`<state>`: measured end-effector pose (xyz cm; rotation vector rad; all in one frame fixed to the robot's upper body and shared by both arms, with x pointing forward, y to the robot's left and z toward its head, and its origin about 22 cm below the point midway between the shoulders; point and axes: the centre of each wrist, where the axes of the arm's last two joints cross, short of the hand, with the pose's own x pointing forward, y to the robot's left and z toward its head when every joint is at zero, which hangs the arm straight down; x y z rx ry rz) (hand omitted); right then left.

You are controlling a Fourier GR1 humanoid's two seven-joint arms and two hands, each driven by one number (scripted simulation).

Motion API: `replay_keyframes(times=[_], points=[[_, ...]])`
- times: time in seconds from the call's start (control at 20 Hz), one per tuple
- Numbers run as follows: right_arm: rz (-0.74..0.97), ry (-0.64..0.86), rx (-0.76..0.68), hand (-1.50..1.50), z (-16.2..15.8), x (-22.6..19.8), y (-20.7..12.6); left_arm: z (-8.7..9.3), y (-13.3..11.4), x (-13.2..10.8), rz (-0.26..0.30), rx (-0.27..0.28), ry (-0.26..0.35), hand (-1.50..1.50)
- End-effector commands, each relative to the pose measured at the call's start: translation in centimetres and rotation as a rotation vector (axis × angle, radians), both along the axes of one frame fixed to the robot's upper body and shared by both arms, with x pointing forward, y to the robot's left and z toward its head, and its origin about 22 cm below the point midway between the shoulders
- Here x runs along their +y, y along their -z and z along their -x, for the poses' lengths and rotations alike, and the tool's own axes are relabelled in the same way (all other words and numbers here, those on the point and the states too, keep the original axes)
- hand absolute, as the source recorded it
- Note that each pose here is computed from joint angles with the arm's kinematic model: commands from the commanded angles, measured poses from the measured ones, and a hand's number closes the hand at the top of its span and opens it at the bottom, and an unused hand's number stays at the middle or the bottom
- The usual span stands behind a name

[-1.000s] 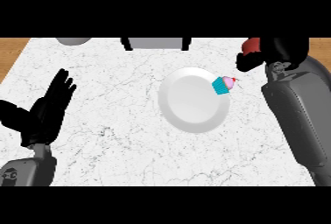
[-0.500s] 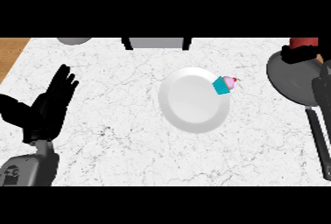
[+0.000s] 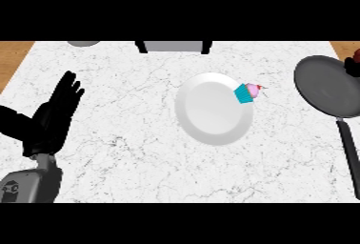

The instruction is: Pick the bell pepper from the plate and place it in the pan

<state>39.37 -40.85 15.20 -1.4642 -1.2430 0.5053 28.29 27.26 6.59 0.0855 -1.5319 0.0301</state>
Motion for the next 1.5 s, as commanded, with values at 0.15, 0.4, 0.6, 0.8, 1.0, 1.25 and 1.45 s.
replay_keyframes(times=[0.15,0.4,0.6,0.8,1.0,1.25,1.45], points=[[-0.058,-0.08,0.019,1.5,1.0,-3.4,4.4,-0.1,-0.4,0.1,0.008,-0.014,0.025,0.0],[-0.053,-0.057,0.056,1.5,2.1,-4.5,7.0,-0.6,-0.1,-2.1,0.001,-0.013,0.028,0.0],[-0.206,0.088,0.126,1.5,1.7,-3.4,8.6,-0.2,0.9,-2.3,0.017,-0.022,0.041,0.0],[-0.303,0.098,0.187,-1.5,3.8,-5.2,10.3,0.3,0.1,-1.0,0.0,-0.012,0.043,0.0],[-0.329,0.047,0.172,-1.5,3.9,-5.1,10.6,0.0,0.0,-1.5,-0.006,-0.017,0.064,0.0],[-0.459,-0.024,-0.083,-1.5,3.8,-7.1,7.3,-0.1,-0.2,-1.1,-0.007,-0.018,0.029,0.0],[-0.609,-0.005,-0.223,-1.5,5.8,-8.7,8.5,0.3,-0.5,-1.2,0.009,-0.007,0.015,0.0]])
